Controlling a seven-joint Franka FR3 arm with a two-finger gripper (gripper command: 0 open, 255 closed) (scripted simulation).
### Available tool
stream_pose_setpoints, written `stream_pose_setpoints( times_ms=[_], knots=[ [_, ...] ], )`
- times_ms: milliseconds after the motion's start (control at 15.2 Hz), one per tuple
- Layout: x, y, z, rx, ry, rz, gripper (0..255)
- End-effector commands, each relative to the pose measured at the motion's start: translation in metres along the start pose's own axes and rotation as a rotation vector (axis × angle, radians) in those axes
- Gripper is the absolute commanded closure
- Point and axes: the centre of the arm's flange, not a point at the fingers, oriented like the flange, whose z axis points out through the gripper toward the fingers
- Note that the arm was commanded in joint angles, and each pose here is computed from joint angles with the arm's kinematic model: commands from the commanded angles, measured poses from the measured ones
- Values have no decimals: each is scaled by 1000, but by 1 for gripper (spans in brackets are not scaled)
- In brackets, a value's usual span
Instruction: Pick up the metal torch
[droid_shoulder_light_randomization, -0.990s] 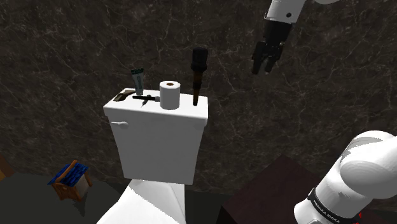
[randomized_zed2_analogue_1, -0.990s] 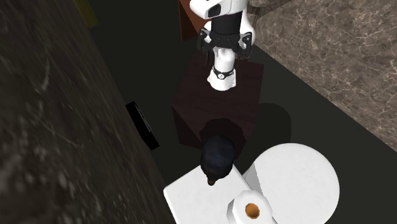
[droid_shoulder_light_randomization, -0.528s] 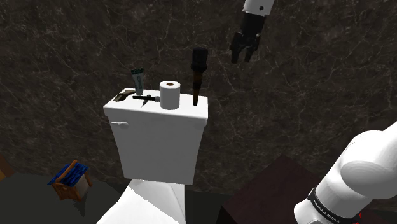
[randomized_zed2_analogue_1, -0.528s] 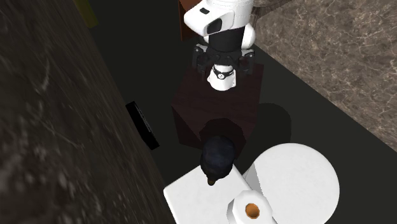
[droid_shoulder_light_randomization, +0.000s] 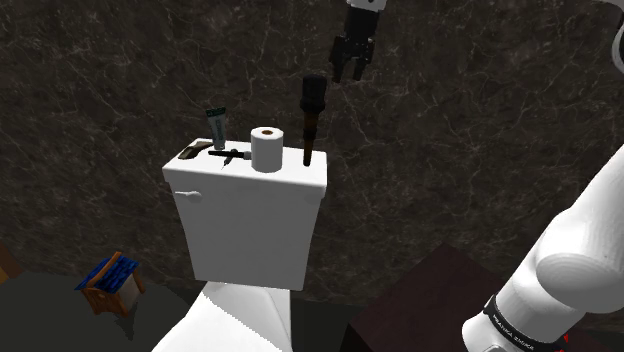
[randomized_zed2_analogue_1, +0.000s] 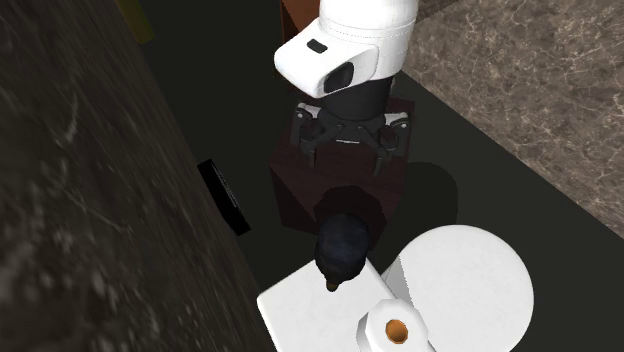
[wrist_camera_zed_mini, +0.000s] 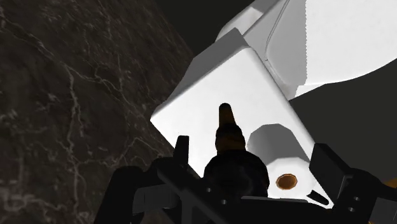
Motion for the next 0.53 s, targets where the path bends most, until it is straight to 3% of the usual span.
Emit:
stream_pose_setpoints(
  times_ms=[0, 264, 462],
  knots=[
    [26, -5, -3, -5, 9, -16, 0],
    [76, -11, -9, -15, 25, -48, 0],
    [77, -12, 2, -15, 26, -50, 0]
  ],
)
